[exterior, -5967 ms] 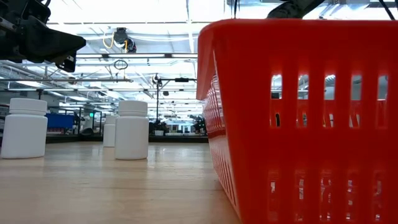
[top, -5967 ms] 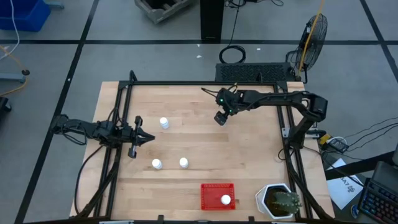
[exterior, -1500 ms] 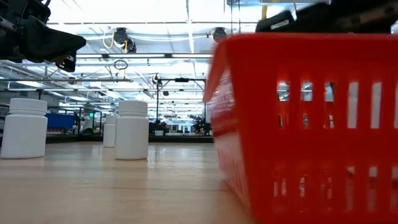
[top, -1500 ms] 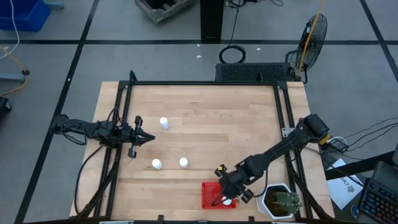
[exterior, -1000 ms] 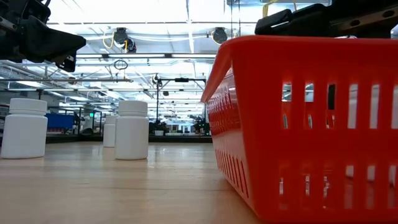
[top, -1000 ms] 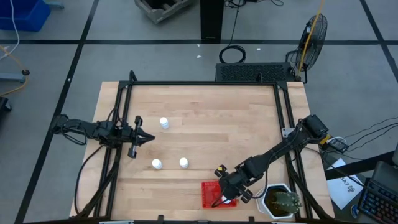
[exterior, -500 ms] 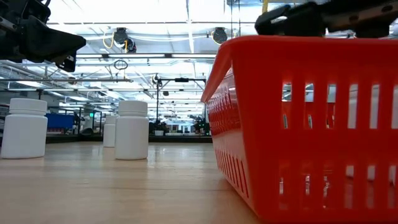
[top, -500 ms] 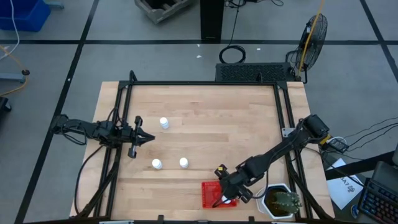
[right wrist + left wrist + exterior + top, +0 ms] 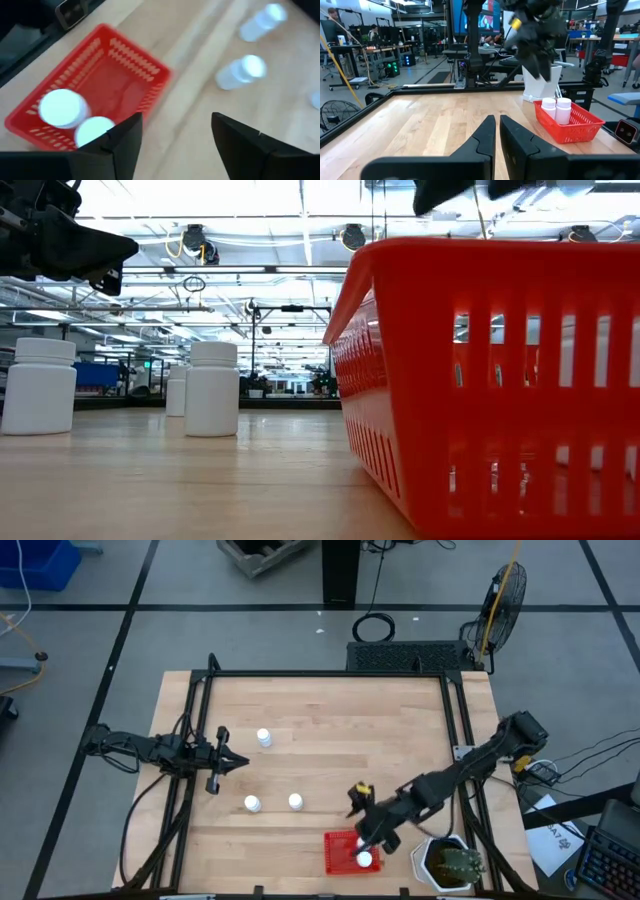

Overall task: Pick and place pill bottles into a basket
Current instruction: Put the white pill bottle into the red basket

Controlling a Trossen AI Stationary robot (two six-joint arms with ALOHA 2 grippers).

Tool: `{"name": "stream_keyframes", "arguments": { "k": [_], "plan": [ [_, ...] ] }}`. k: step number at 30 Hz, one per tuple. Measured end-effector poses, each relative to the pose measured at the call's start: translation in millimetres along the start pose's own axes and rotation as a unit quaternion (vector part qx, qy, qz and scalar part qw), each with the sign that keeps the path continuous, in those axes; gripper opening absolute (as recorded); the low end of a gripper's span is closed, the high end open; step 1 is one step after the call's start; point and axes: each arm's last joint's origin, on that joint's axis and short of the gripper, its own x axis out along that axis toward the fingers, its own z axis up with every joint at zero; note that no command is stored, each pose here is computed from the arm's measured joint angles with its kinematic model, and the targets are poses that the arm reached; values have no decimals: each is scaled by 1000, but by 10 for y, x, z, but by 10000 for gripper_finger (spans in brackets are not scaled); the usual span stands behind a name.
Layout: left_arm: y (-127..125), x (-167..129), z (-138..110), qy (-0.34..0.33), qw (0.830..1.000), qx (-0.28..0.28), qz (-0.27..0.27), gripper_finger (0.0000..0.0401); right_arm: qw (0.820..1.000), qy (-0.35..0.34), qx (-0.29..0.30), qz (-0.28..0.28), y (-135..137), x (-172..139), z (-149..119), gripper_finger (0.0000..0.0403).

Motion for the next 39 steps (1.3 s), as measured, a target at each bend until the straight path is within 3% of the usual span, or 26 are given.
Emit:
{"name": "stream_keyframes", "arguments": {
  "k": [4, 9, 11, 15, 22, 30, 34, 39],
  "plan": [
    [0, 0, 0, 0, 1000, 0, 0, 31, 998, -36, 50, -3, -222, -328, -19, 164],
    [0, 0, 0, 0, 1000, 0, 0, 31, 991, -92, 95, -15, -336, -850, -188, 38],
    [0, 0, 0, 0, 1000, 0, 0, 31, 988, -115, 98, -23, -329, -1051, -304, 12],
    [0, 0, 0, 0, 1000, 0, 0, 31, 972, -180, 138, -59, -270, -1396, -571, 11],
    [0, 0, 0, 0, 1000, 0, 0, 31, 940, -291, 167, -55, -109, -1692, -1122, 4],
    [0, 0, 0, 0, 1000, 0, 0, 31, 909, -371, 180, -55, 83, -1509, -1722, 1],
    [0, 0, 1, 0, 1000, 2, 0, 31, 905, -379, 187, -54, 170, -1312, -1953, 1],
    [1, -1, 31, -16, 999, 36, 1, 31, 893, -384, 212, -103, 214, -1123, -2146, 1]
  ]
}}
